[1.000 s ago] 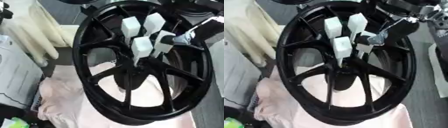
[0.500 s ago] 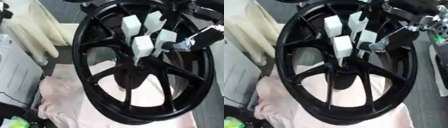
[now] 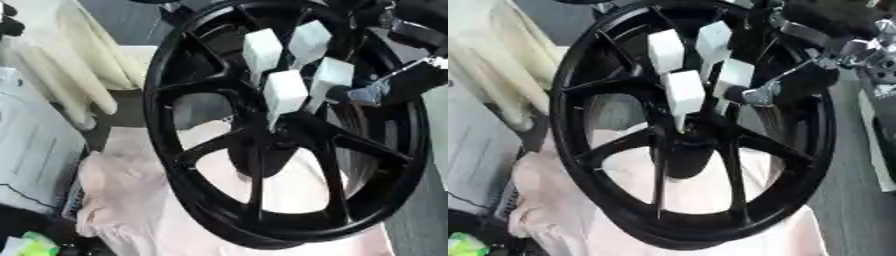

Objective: Pull the pin out of the wheel hub.

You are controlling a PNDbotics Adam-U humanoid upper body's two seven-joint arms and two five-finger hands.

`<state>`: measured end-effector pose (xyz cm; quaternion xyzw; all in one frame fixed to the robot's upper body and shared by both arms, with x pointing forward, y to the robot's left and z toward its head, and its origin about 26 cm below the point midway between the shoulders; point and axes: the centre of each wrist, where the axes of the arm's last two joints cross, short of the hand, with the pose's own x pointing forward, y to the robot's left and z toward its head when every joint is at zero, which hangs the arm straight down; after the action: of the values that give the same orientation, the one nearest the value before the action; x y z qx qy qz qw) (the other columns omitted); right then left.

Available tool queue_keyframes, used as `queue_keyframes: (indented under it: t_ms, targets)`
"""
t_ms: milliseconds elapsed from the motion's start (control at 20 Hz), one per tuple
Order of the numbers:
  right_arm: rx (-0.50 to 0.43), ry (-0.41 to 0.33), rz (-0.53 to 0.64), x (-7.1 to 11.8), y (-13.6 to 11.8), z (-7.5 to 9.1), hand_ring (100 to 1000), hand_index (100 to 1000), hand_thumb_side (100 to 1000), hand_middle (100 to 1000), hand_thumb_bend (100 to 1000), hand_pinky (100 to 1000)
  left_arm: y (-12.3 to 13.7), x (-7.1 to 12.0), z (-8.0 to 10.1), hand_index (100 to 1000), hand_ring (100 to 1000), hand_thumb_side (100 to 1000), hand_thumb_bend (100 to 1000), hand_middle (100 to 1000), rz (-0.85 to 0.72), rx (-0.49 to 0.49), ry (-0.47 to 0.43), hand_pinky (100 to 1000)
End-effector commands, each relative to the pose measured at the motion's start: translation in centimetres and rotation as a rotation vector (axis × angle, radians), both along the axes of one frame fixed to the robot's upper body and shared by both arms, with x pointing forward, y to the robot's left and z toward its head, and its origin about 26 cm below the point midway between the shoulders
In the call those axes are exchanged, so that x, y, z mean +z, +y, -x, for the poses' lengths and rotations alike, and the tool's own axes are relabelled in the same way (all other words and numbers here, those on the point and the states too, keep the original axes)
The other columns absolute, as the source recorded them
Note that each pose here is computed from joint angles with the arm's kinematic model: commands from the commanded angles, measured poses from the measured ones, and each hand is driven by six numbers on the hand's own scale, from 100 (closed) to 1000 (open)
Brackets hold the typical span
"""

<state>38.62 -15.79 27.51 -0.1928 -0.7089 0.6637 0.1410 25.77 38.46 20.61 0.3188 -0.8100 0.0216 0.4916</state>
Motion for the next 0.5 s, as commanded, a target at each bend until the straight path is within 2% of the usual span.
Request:
queue_keyframes:
  t_ms: [50,500]
  targets:
    - [-0.022,-0.043,0.001,1.16,-0.72,0.3,513,666,502,488,474,635,-0.05,0.84,0.1,706,495,693,258,483,-0.02,-0.007,-0.022,593]
    - [-0.038,-0.024,0.004,0.61,-0.79,0.16,507,662,495,481,472,626,-0.08,0.9,0.07,704,495,694,254,484,-0.02,-0.011,-0.025,595]
